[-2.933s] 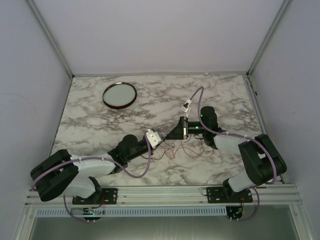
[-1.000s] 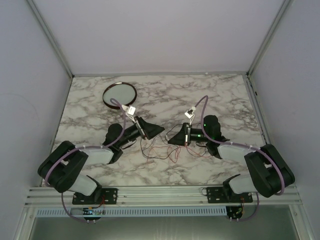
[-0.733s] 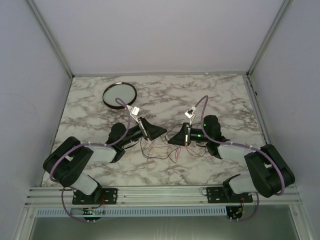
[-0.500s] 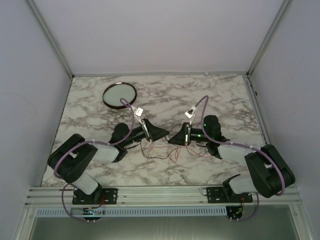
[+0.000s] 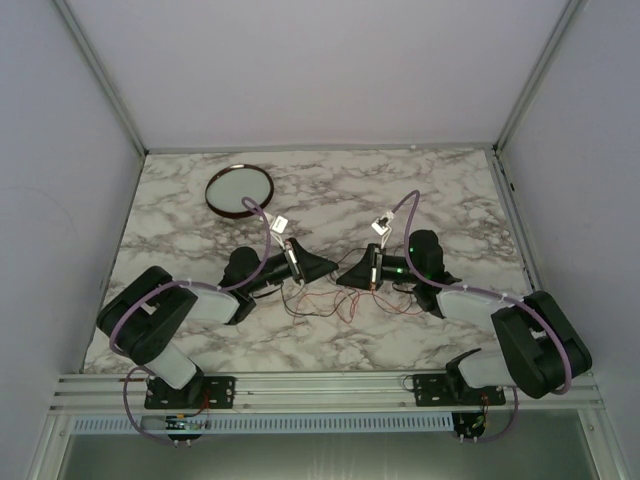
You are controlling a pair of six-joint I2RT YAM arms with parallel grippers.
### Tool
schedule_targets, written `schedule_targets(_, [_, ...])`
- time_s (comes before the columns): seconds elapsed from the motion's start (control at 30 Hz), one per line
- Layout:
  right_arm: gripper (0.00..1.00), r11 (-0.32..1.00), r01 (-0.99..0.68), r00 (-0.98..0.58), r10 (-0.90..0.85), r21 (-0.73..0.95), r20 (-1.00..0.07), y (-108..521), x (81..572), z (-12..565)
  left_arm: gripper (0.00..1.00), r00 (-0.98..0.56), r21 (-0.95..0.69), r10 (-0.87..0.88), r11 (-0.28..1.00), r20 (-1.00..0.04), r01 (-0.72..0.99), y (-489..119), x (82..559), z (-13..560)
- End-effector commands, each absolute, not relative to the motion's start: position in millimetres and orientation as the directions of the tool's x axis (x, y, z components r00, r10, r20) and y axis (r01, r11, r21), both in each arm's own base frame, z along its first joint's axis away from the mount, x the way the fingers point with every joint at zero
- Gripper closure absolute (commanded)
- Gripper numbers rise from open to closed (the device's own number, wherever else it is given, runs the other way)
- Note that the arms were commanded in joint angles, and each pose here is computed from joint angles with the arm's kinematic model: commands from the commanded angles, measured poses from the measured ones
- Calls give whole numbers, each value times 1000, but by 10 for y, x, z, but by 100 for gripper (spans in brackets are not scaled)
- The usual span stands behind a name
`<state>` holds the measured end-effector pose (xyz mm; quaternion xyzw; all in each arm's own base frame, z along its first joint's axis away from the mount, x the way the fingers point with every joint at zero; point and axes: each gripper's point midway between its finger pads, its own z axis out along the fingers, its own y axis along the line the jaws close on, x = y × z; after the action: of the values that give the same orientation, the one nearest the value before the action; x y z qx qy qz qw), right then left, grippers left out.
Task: Zip-tie the wires
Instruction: Tie the cable at the center of the board.
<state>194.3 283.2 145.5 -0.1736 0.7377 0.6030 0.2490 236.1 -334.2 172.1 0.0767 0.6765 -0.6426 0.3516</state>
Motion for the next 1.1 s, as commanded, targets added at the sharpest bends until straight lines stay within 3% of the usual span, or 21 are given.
schedule_targets(0.0, [100, 204, -604, -774, 83, 771, -628, 2827, 2029, 1596, 73, -690, -766, -369, 105, -623, 634, -3391, 2340, 1970])
schedule_targets(0.17, [100, 203, -599, -779, 77, 775, -622, 2825, 2014, 1572, 79, -679, -757, -376, 105, -630, 645, -3391, 2354, 2005])
schedule_targets(0.4, [100, 214, -594, -780, 82, 775, -621, 2816, 2021, 1558, 100, -669, -748, -376, 108, -641, 655, -3396, 2366, 2039])
schedule_targets(0.53, [100, 232, -586, -784, 82, 777, -616, 2803, 2040, 1538, 100, -663, -742, -373, 118, -649, 660, -3408, 2383, 2055])
schedule_targets(0.8, [71, 382, -648, -693, 65, 659, -718, 2684, 2234, 1662, 100, -652, -730, -335, 233, -681, 643, -3404, 2473, 1939])
schedule_targets(1.07, [56, 452, -676, -593, 134, 581, -794, 2630, 2374, 1805, 100, -688, -777, -361, 291, -630, 559, -3400, 2572, 1862])
